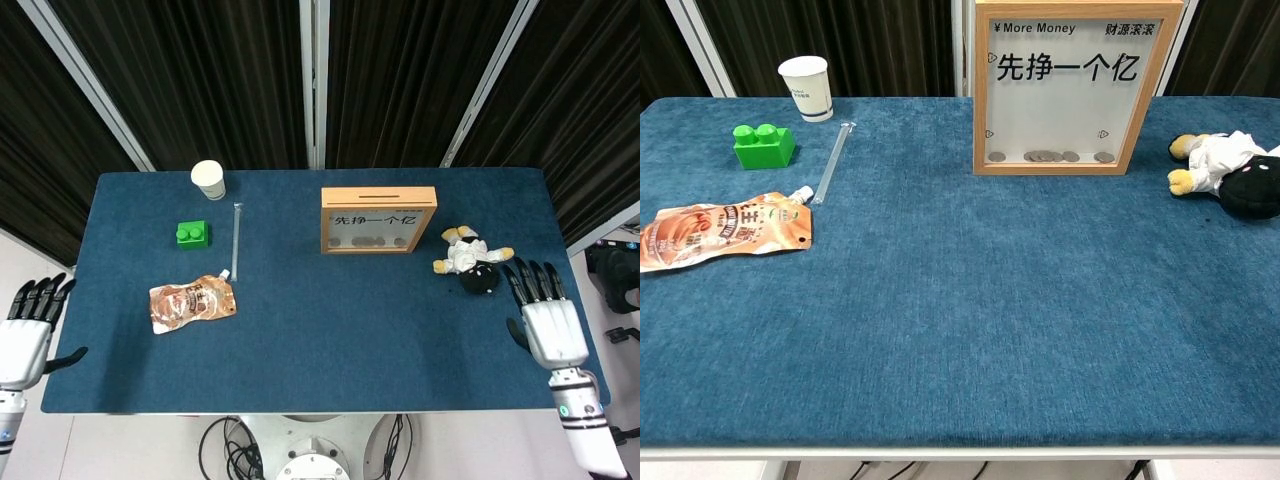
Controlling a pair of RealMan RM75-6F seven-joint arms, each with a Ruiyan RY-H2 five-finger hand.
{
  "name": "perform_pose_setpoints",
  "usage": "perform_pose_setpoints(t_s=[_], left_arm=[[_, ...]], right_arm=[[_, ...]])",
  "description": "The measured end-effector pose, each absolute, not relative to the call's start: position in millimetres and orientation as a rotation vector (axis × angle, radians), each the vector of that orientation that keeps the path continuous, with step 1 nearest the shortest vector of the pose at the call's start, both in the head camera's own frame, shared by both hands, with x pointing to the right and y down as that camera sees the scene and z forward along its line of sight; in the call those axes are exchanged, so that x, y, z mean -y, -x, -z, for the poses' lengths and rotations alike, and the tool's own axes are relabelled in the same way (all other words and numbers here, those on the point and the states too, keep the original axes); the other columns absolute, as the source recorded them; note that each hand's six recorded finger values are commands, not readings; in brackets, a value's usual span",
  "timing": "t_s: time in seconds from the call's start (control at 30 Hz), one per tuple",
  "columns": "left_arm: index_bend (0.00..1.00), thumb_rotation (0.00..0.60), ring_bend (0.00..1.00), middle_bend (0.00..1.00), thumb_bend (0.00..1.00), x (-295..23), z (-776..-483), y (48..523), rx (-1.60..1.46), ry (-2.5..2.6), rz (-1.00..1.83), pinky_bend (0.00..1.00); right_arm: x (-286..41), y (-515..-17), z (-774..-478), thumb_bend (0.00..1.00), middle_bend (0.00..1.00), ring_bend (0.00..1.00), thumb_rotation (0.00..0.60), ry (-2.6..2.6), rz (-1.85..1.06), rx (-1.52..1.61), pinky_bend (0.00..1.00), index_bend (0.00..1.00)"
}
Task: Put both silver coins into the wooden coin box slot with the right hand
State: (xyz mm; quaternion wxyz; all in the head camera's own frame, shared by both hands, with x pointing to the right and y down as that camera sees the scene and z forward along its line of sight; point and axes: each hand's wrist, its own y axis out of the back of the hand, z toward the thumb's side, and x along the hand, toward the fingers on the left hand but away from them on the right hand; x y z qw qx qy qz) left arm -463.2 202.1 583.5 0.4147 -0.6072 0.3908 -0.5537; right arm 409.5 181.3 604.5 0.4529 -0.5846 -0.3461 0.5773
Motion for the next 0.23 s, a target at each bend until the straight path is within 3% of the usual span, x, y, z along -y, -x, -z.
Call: perform_pose_setpoints(t_s=[0.13, 0.23], left_arm=[[0.05, 0.600, 0.00, 0.01, 0.02, -197, -590, 457, -0.971, 1.528, 1.387, 0.00], [0.05, 0.600, 0.00, 0.00, 0.02, -195, -594, 455, -0.965, 1.536, 1.387, 0.00]], right_arm=[[-221, -429, -618, 0.27, 0.00, 0.00, 0.600, 1.501, -1.456, 0.936, 0.00, 0.00], [-230, -429, -620, 0.27, 0.00, 0.00, 0.600, 1.502, -1.452, 0.930, 0.00, 0.00]])
